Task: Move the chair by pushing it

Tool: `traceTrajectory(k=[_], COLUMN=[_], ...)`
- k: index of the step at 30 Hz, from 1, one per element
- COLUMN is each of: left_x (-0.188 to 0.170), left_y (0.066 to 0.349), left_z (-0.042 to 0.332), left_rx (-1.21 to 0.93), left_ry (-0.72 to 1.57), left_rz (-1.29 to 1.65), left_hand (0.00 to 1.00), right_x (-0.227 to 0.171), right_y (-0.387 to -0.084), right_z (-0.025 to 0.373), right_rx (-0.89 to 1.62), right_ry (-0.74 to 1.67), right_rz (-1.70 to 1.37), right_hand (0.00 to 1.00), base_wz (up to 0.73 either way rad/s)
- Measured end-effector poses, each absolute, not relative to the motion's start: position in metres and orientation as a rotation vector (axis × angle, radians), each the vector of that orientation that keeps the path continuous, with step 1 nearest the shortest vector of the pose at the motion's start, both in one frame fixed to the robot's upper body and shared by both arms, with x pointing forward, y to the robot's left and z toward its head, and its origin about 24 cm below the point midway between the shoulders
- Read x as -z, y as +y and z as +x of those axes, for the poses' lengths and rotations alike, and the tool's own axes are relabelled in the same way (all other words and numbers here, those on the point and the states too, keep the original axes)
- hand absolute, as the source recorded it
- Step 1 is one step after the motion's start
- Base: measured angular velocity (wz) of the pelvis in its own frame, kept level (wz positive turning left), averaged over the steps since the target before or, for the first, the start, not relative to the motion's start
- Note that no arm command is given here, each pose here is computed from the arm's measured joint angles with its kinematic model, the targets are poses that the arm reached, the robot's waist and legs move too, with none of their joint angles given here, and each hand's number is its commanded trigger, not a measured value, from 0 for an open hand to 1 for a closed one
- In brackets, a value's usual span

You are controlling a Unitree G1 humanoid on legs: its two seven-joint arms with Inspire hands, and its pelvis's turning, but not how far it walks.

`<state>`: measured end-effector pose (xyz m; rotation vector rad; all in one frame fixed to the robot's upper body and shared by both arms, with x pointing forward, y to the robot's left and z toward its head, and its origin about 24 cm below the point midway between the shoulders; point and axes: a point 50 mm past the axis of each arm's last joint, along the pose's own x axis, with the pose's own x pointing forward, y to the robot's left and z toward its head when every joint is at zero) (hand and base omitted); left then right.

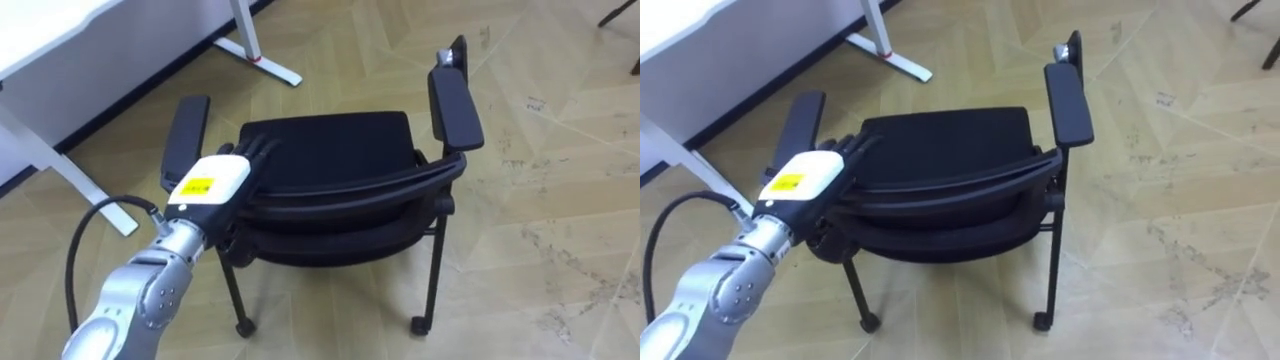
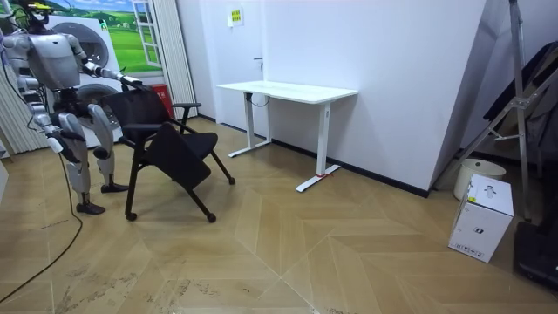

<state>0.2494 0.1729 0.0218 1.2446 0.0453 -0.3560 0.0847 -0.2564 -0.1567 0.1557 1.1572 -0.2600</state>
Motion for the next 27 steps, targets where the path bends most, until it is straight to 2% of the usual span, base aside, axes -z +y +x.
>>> traceTrajectory(k=[7,8,9,10,27], left_x=[0.001,0.002,0.005,0.006,0.008], left_y=[0.181,0.181,0.182,0.183,0.185], left_z=[0.254,0.254,0.254,0.254,0.257], left_rx=[0.306,0.303,0.301,0.299,0.236], left_ry=[0.118,0.122,0.134,0.141,0.133], left_rz=[1.189,1.189,1.187,1.187,1.166], left_hand=[0.01,0.54,0.65,1.0,1.0], right_x=[0.157,0.157,0.158,0.158,0.157], right_y=[-0.26,-0.261,-0.26,-0.261,-0.262], right_z=[0.075,0.073,0.069,0.068,0.071], right_rx=[0.297,0.299,0.301,0.302,0.315], right_ry=[1.172,1.177,1.187,1.189,1.181], right_rz=[0.136,0.137,0.138,0.138,0.149], right_hand=[0.0,0.0,0.0,0.0,0.0], base_wz=[-0.11,-0.05,-0.07,-0.14,-0.03])
